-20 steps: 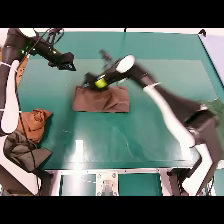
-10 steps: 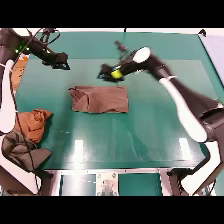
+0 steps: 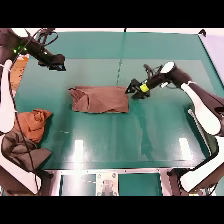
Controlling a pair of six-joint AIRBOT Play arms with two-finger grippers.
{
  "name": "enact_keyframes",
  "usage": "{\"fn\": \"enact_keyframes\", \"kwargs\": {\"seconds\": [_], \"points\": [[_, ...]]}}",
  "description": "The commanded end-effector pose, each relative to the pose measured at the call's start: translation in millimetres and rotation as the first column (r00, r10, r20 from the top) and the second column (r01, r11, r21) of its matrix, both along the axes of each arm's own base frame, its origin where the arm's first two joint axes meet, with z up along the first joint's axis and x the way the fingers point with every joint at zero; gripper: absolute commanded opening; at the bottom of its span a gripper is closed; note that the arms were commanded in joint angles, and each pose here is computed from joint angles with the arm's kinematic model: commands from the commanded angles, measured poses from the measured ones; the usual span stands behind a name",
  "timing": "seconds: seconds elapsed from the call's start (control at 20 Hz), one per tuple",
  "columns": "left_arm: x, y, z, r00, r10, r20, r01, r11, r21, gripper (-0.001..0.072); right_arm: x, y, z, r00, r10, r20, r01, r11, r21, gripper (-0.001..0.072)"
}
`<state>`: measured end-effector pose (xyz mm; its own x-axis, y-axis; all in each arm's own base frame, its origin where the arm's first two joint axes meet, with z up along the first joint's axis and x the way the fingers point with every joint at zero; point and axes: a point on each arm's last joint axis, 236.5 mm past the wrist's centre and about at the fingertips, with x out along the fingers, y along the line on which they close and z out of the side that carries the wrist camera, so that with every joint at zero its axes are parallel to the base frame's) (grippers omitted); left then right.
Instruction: Fold the shirts.
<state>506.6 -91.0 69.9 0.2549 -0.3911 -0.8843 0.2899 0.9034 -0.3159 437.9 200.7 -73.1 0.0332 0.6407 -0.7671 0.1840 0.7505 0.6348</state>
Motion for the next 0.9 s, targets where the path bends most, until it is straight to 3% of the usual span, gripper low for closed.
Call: {"fn": "enact_keyframes", "kwargs": {"seconds": [0.0,0.1,0.15,0.2,0.25,0.45,0.55,0.7,0.85], "points": [[-0.3,1.9,-0.3,1.0,0.005,-0.002,-0.005,1.0,0.006,0.0022,-4.7,41.1,-21.0,0.999,-0.027,-0.039,0.033,0.986,0.163,0.0543],[-1.3,1.8,-0.6,1.0,0.003,-0.007,-0.003,1.0,0.006,0.0021,-8.3,63.5,-28.8,0.999,-0.021,-0.049,0.03,0.981,0.192,0.0532],[-2.8,1.8,-1.0,1.0,0.001,-0.013,-0.001,1.0,0.007,0.0021,-10.1,72.0,-27.2,0.999,-0.009,-0.041,0.017,0.978,0.208,0.034],[-4.0,1.8,-1.4,1.0,-0.001,-0.018,0.001,1.0,0.007,0.0022,-8.6,79.4,-19.2,1.0,0.006,-0.017,-0.002,0.972,0.237,0.0077],[-4.2,1.8,-1.4,1.0,-0.002,-0.018,0.002,1.0,0.007,0.0022,-5.6,84.5,-5.0,1.0,0.025,-0.001,-0.024,0.964,0.266,0.0024],[-4.5,1.8,-1.5,1.0,0.002,-0.021,-0.002,1.0,0.006,0.0022,33.9,68.6,107.6,0.978,0.031,0.205,-0.098,0.94,0.325,0.0023],[-6.5,1.8,-2.0,1.0,-0.001,-0.029,0.001,1.0,0.007,0.0022,53.9,32.6,183.2,0.938,-0.025,0.345,-0.086,0.949,0.304,0.0022],[-11.4,1.7,-3.2,0.999,-0.009,-0.049,0.01,1.0,0.009,0.0022,70.1,-68.2,259.8,0.863,-0.149,0.482,0.081,0.984,0.159,0.0022],[-16.0,1.7,-4.2,0.998,-0.016,-0.067,0.017,1.0,0.01,0.0022,57.4,-181.9,290.9,0.804,-0.3,0.513,0.316,0.947,0.058,0.0022]]}}
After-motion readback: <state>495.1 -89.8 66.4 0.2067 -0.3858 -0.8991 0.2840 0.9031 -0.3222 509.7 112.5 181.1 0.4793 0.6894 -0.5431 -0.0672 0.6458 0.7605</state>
